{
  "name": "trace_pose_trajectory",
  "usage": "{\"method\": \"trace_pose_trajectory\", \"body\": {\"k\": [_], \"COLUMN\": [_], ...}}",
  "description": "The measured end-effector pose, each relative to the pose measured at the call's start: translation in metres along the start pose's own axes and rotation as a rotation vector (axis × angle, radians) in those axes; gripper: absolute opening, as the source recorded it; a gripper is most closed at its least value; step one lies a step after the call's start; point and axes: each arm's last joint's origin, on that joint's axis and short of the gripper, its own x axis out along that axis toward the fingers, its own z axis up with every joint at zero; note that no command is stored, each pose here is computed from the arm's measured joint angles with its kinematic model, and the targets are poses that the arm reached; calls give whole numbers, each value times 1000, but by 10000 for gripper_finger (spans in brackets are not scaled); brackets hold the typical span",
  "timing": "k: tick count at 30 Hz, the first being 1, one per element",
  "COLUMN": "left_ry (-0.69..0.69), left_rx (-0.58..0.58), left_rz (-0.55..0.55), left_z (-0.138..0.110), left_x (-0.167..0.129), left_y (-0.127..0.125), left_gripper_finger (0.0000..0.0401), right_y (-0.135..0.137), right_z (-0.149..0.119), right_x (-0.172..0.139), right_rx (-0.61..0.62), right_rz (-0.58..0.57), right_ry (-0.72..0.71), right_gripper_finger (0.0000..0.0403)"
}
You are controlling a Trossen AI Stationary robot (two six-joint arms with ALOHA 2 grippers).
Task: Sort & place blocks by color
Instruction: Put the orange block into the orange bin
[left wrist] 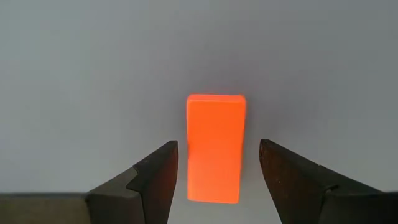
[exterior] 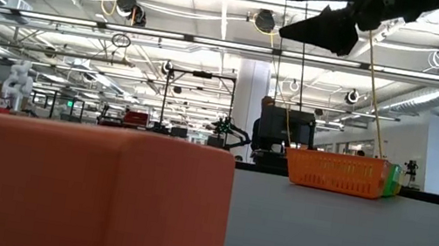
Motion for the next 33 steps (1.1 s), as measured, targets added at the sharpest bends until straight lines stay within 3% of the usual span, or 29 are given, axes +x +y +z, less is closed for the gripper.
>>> {"method": "trace_pose_trajectory", "body": {"k": [6,11,17,22,28,33], "left_ry": [8,46,23,-163,-520,-709], "left_rx": [-31,-70,-85,-82,16,61], "left_rz": [11,-20,-35,-100,-86,-31], "left_z": [-3,3,27,64,129,176], "left_x": [12,18,6,-32,-82,-104], "left_y": [7,12,32,67,119,166], "left_gripper_finger": [211,126,123,123,123,123], "right_y": [-2,-2,-2,-2,-2,-5], "right_z": [-5,-6,-6,-6,-7,-5], "right_x": [0,0,0,0,0,-3], "right_rx": [8,-10,-47,-47,-71,-165], "right_rz": [-6,-7,-5,-4,-2,-70], "right_ry": [13,16,9,9,25,10], "right_gripper_finger": [357,357,357,357,357,357]}}
